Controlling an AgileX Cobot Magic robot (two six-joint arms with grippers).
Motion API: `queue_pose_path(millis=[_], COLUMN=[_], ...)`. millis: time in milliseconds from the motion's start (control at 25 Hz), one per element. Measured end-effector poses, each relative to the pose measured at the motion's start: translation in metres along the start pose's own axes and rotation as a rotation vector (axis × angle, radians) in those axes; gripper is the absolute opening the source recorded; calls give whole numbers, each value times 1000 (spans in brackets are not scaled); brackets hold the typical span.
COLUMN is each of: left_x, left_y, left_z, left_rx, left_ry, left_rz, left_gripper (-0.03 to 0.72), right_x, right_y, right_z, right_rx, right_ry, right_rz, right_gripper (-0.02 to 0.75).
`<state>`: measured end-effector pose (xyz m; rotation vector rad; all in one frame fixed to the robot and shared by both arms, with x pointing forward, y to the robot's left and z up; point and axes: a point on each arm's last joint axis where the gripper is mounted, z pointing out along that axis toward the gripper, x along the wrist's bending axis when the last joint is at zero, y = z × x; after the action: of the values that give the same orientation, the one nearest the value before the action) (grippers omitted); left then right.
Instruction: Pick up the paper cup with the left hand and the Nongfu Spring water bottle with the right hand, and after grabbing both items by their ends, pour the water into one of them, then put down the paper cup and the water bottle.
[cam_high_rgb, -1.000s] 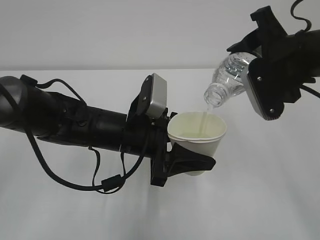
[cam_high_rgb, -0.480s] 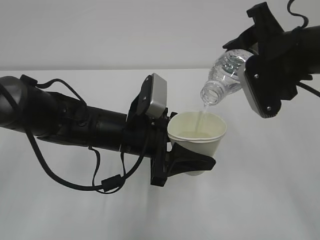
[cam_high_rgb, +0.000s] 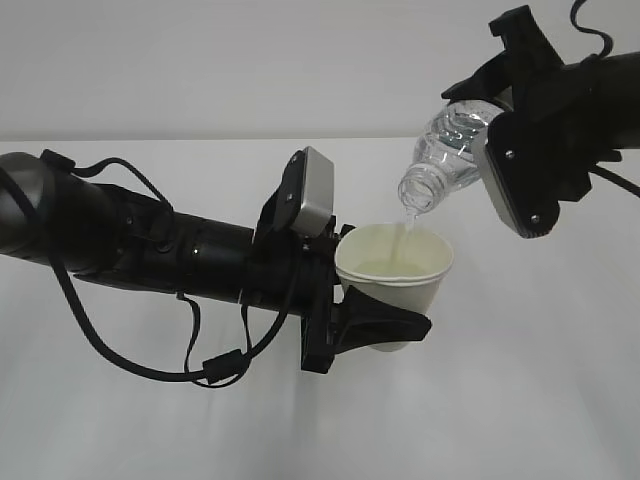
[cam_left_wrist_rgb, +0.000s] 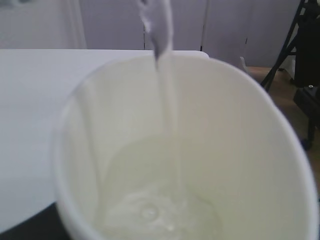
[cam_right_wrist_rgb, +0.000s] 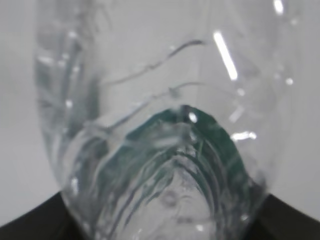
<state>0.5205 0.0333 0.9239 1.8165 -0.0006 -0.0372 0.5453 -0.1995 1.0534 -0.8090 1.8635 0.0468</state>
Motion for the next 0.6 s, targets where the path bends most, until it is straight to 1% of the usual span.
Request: queue_pose_path(millis=[600], left_x=[0], left_y=[0], left_z=[0], left_rx=[0], left_ry=[0], left_rz=[0], left_gripper=[414], right_x=[0], right_y=[0], right_z=[0], right_rx=[0], right_ry=[1], right_rz=[-4], right_gripper=[448])
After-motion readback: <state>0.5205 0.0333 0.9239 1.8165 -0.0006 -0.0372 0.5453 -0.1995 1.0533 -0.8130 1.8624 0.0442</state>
